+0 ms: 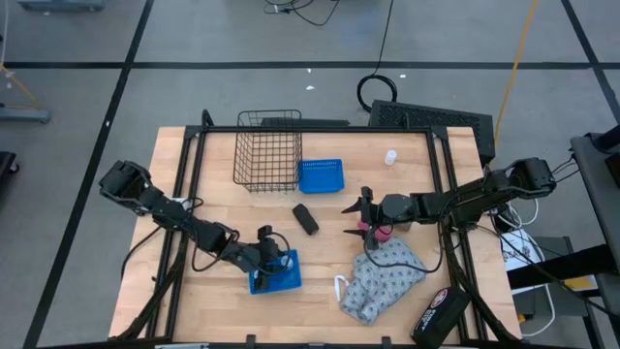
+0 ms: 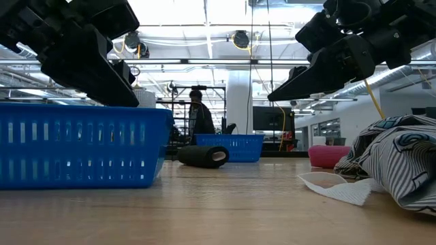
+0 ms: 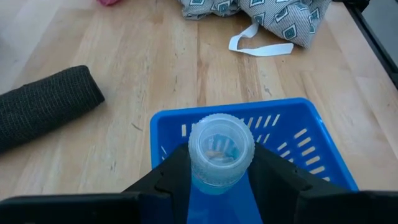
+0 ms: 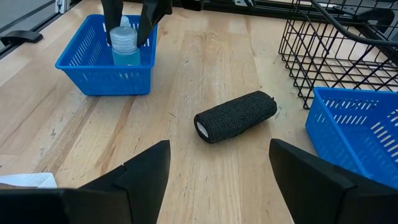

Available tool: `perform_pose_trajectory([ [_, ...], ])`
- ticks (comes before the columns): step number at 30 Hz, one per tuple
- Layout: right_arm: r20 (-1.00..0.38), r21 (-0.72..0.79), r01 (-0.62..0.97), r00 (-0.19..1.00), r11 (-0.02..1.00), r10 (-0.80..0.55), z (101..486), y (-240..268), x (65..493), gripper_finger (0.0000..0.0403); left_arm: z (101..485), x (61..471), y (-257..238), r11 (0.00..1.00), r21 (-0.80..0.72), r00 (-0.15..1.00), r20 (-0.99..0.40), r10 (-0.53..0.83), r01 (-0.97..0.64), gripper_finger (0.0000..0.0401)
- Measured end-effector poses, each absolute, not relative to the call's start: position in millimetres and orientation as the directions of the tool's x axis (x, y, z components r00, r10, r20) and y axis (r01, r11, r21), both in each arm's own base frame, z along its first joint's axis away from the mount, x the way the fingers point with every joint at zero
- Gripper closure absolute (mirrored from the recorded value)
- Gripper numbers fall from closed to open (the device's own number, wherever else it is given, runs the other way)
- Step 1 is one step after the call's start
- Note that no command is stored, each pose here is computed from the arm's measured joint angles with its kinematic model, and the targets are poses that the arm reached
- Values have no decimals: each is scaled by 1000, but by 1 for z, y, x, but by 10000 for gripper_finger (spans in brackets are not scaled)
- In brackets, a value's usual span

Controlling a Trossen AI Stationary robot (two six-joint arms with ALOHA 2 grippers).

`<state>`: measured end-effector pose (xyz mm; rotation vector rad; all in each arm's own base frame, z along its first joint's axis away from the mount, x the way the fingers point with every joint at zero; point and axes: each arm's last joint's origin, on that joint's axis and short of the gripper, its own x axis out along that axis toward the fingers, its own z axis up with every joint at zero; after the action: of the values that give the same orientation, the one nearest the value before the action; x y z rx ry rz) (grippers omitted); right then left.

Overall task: Pick & Place Medicine items
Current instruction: Put the bottom white medicine bottles into the bottom blue basket

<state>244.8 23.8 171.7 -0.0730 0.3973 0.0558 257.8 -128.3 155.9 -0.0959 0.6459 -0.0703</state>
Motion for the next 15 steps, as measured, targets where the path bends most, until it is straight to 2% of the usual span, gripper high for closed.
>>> perform_pose_trajectory([
  [15,-388,-60,-69,921,996,40,172,24,245,138,155,257,-128,994,-105,792,-604,-92,36,261],
])
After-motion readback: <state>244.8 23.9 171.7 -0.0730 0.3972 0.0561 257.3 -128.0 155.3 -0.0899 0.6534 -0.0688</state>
